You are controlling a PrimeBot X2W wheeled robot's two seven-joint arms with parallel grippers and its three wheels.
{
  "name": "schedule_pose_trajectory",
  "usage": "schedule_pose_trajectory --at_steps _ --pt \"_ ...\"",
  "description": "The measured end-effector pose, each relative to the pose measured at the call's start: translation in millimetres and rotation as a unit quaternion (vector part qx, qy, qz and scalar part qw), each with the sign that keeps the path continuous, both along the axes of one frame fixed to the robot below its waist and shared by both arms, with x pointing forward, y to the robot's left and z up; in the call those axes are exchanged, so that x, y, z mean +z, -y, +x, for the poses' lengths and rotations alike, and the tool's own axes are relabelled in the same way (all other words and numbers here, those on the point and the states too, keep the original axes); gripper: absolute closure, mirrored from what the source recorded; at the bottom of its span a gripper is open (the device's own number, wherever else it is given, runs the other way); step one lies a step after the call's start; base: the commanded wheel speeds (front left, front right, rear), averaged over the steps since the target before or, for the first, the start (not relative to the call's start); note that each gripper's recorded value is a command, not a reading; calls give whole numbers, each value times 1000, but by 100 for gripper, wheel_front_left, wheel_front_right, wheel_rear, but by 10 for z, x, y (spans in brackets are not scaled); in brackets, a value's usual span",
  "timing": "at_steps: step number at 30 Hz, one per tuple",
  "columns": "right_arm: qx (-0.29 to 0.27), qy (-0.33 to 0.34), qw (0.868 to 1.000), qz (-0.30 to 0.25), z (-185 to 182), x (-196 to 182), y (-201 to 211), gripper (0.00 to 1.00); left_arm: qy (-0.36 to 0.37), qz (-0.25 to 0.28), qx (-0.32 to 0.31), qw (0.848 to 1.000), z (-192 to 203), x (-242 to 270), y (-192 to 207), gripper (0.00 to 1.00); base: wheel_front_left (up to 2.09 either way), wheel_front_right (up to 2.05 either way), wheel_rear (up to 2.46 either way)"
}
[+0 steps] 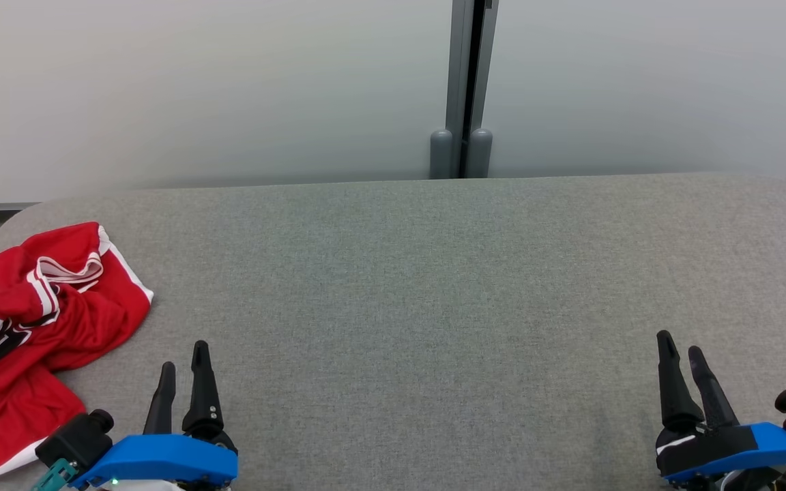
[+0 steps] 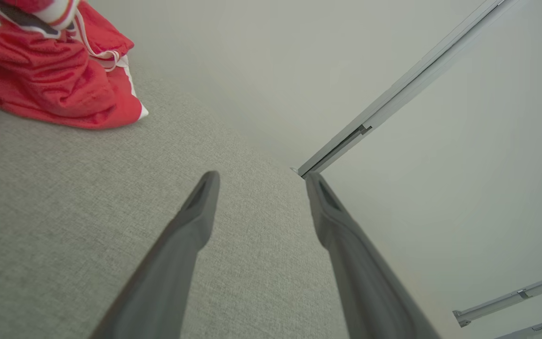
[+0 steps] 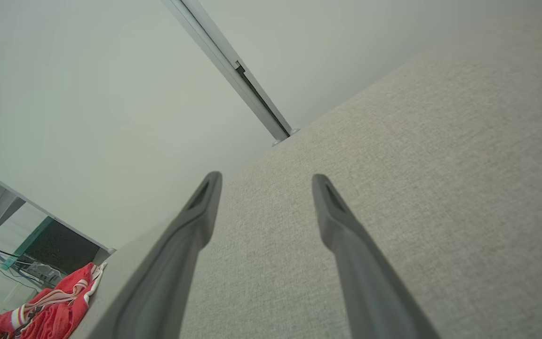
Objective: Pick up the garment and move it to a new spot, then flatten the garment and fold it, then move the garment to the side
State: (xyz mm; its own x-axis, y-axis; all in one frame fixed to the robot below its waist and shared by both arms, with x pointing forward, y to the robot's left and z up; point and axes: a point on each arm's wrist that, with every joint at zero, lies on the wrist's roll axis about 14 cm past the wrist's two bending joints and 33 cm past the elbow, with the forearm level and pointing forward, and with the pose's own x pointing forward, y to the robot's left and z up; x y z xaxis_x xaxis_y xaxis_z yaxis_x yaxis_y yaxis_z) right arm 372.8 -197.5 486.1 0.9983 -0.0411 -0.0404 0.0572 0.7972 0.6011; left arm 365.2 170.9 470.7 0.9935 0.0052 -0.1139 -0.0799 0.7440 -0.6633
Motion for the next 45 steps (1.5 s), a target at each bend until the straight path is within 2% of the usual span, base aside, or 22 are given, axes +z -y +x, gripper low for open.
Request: schedule_pose_trajectory --at_steps 10,23,45 --pt "6 9 998 -69 2 41 -14 0 2 72 -11 997 -27 -22 41 0 0 0 0" --pt "20 14 990 -137 3 39 -66 0 11 168 -24 985 -65 -14 48 0 0 0 0" --pt "38 18 973 -226 -6 12 -125 0 23 256 -40 966 -121 -41 87 0 0 0 0"
